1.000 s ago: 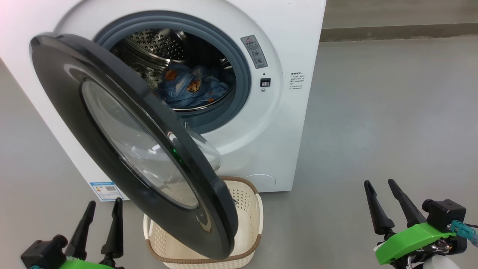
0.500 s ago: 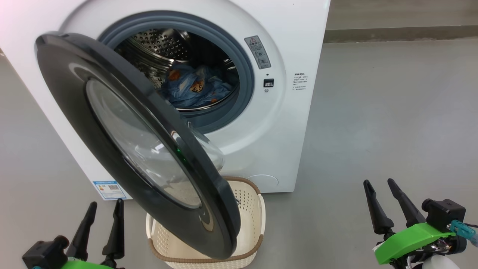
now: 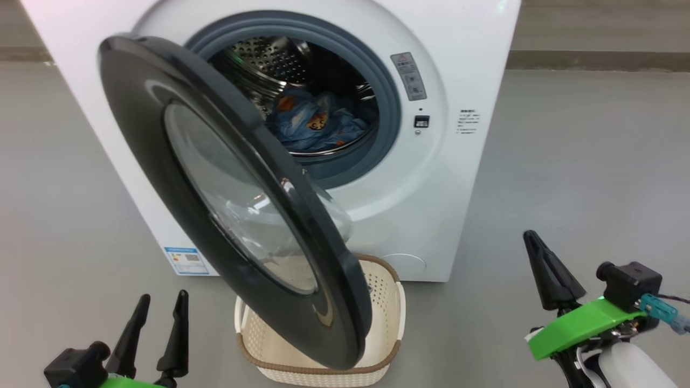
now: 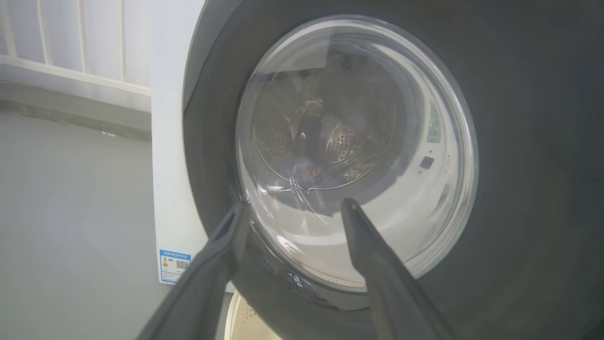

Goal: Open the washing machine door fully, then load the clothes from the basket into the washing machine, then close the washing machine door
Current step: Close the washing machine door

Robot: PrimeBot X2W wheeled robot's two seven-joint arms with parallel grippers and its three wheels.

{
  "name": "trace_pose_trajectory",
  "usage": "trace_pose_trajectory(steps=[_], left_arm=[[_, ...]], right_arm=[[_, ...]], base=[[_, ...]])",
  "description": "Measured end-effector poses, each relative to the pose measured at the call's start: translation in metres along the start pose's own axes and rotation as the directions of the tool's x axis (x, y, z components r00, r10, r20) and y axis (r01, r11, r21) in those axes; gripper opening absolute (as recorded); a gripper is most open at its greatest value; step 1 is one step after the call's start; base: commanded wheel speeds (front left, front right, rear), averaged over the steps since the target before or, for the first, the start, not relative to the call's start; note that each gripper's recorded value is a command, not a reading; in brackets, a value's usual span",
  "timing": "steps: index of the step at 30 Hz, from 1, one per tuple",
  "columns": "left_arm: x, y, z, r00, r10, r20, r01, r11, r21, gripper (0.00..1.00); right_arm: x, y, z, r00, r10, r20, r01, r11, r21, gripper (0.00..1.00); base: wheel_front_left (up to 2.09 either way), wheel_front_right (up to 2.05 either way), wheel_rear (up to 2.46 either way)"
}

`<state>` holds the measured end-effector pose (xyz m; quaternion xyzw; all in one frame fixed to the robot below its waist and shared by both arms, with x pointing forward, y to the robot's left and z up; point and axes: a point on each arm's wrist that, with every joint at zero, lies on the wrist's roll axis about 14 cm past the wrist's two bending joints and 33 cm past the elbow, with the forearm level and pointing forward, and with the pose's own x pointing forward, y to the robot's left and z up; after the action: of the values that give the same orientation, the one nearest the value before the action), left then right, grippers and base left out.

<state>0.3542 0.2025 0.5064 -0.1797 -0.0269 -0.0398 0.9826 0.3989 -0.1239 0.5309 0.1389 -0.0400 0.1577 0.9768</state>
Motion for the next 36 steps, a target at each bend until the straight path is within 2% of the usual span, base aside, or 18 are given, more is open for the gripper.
trace_pose_trajectory(steps=[7,14,22,28,32,36], left_arm=[[-0.014,0.01,0.003,0.999,0.038,0.01,-0.038,0.999,0.0,1.0],[-0.032,0.029,0.01,0.994,0.102,0.033,-0.102,0.995,-0.001,1.0],[-0.055,0.048,0.017,0.984,0.167,0.057,-0.167,0.986,0.006,1.0],[-0.071,0.059,0.019,0.976,0.209,0.065,-0.21,0.978,0.008,1.0],[-0.077,0.065,0.02,0.971,0.23,0.068,-0.231,0.973,0.011,1.0],[-0.079,0.067,0.02,0.969,0.237,0.068,-0.239,0.971,0.011,1.0]], right_arm=[[0.028,0.049,0.03,0.984,0.158,0.087,-0.157,0.988,-0.016,0.0],[0.038,0.102,0.057,0.94,0.287,0.183,-0.292,0.957,-0.001,0.0],[0.026,0.185,0.097,0.811,0.491,0.317,-0.513,0.858,-0.017,0.0],[0.01,0.232,0.094,0.724,0.615,0.313,-0.643,0.766,-0.016,0.0],[0.001,0.252,0.078,0.69,0.673,0.269,-0.698,0.717,-0.004,0.0],[-0.005,0.253,0.054,0.692,0.694,0.199,-0.709,0.705,0.012,0.0]], base=[[0.0,0.0,0.0],[0.0,0.0,0.0],[0.0,0.0,0.0],[0.0,0.0,0.0],[0.0,0.0,0.0],[0.0,0.0,0.0]])
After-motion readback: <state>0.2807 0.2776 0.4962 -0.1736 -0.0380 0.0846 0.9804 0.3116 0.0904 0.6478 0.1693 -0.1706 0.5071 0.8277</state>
